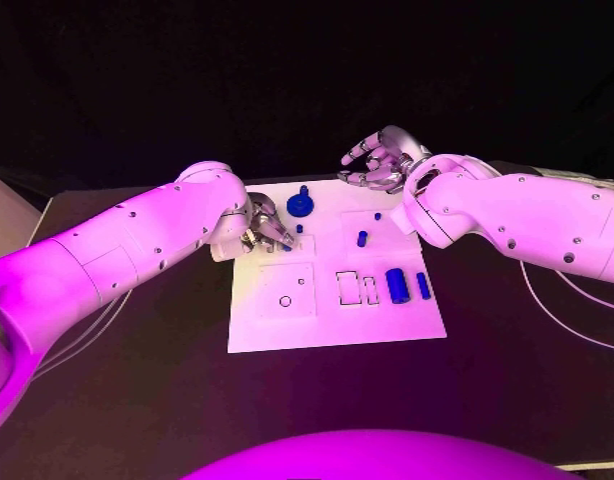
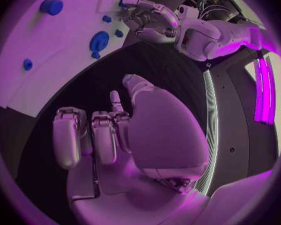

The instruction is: Assemble the parts on the task board

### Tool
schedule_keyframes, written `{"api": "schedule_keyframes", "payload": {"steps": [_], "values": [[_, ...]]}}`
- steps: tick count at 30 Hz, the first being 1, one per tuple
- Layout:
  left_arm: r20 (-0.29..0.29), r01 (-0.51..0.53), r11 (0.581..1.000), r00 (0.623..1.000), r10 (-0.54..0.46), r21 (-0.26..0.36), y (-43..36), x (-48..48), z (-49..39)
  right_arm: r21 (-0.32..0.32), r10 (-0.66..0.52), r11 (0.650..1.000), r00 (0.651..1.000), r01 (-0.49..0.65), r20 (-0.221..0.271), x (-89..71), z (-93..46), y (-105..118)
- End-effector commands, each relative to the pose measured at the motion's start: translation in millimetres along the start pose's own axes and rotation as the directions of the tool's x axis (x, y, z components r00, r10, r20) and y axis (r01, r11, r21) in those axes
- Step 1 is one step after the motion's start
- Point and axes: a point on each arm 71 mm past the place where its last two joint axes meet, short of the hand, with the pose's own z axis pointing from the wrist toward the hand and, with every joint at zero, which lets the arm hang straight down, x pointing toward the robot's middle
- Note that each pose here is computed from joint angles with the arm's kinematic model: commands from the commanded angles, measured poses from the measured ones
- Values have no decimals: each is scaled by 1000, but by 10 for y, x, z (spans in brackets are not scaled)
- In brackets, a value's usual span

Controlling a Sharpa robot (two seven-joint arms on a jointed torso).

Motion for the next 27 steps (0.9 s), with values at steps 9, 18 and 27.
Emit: {"api": "schedule_keyframes", "payload": {"steps": [9, 18, 27], "values": [[-13, -10, 1000, 1000, 9, -9, 39, 118, 48, -12, -10, 1000, 1000, 10, -8, 4, -4, 7], [-3, -8, 1000, 1000, 8, -9, 67, 115, 35, -11, -10, 1000, 1000, 10, -7, -1, -4, 1], [0, -9, 1000, 1000, 9, -5, 84, 118, 12, -9, -10, 1000, 1000, 10, -7, -3, -6, -7]]}}
